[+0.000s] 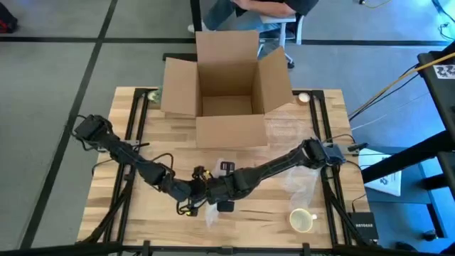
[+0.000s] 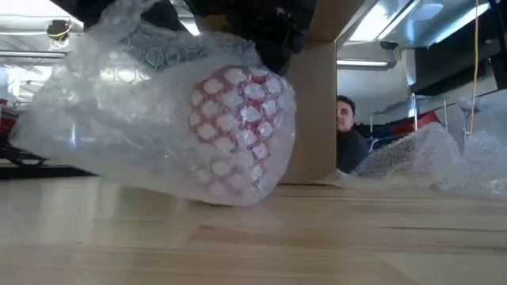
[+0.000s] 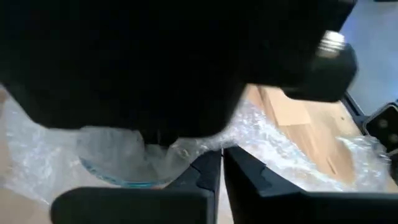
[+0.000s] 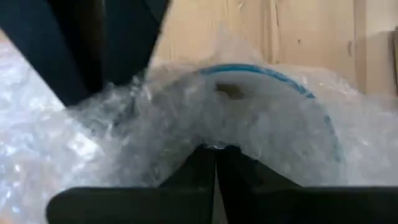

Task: Wrap mug
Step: Wrap the red mug with the bubble wrap

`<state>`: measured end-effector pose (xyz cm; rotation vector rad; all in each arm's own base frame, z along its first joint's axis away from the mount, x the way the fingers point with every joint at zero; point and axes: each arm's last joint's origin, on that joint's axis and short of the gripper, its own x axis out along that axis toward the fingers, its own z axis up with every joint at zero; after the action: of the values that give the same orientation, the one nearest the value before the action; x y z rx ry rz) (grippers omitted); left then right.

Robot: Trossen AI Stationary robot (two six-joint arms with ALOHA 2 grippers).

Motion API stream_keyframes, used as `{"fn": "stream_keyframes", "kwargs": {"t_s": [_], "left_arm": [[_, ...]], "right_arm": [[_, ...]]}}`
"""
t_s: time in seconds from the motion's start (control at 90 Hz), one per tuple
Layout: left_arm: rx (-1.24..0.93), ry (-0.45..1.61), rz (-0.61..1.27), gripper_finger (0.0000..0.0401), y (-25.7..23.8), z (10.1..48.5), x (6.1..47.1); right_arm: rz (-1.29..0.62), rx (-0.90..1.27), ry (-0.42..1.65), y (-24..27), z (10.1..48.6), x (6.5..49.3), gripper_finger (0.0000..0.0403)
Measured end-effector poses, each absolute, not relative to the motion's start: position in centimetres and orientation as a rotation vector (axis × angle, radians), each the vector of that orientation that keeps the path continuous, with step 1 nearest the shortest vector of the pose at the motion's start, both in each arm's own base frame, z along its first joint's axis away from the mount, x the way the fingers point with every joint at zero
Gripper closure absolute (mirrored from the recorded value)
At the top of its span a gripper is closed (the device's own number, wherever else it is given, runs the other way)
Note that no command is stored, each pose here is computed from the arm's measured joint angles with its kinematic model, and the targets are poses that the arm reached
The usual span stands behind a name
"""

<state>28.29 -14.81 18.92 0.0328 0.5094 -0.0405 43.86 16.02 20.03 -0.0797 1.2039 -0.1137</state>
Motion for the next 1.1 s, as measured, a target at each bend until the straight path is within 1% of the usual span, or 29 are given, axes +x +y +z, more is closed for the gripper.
{"fn": "stream_keyframes", "kwargs": {"t_s": [0.367,0.6,0.811,1.1], "left_arm": [[0.094,0.447,-0.055,0.0401,-14.6,20.2,28.2],[0.098,0.48,-0.018,0.0401,-13.9,19.4,28.8],[0.099,0.494,-0.018,0.0401,-13.8,19.0,28.9],[0.1,0.492,-0.02,0.0401,-13.9,19.1,29.0]], "right_arm": [[-0.089,-0.077,1.175,16.1,20.2,44.1,0.0402],[-0.085,-0.074,1.18,16.2,20.2,44.1,0.0402],[-0.073,-0.069,1.189,16.3,22.0,44.1,0.0402],[-0.091,-0.105,1.279,15.9,24.6,43.1,0.0402]]}}
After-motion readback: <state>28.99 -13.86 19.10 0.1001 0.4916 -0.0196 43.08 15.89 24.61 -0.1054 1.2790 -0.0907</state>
